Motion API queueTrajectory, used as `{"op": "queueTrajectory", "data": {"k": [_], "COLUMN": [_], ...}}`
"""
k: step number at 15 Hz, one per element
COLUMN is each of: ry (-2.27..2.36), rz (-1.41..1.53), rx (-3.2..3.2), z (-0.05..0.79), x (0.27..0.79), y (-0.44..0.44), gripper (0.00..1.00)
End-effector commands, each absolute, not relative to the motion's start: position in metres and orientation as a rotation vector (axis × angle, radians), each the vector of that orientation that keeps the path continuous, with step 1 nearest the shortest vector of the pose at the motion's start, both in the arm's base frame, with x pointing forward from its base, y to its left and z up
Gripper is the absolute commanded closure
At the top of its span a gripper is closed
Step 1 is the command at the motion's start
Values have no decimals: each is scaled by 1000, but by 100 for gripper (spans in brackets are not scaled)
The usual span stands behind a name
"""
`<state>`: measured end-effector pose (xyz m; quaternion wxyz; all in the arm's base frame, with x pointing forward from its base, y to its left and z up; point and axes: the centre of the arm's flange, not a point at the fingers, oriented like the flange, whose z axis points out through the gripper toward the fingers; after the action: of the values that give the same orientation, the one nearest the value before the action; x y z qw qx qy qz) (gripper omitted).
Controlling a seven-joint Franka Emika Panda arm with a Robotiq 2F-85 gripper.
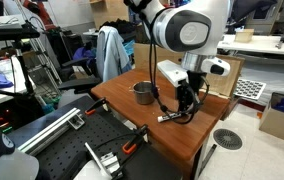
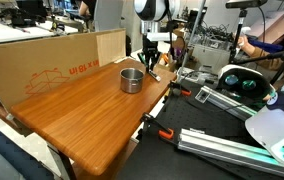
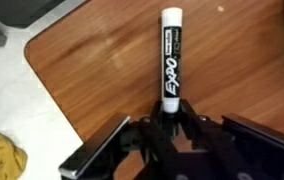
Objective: Remove the marker from the pot and put it on the table
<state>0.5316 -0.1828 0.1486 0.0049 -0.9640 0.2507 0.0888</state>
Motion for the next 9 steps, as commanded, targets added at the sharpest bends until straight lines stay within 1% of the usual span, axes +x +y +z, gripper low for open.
{"op": "queueTrajectory", "data": {"k": [1, 2, 9], "ry": [774, 774, 770], "rz": [332, 335, 336], "rx": [-3048, -3052, -3068], "z": [138, 139, 137], "x": [545, 547, 552], "y": [-181, -179, -174], "gripper": [52, 51, 1]}}
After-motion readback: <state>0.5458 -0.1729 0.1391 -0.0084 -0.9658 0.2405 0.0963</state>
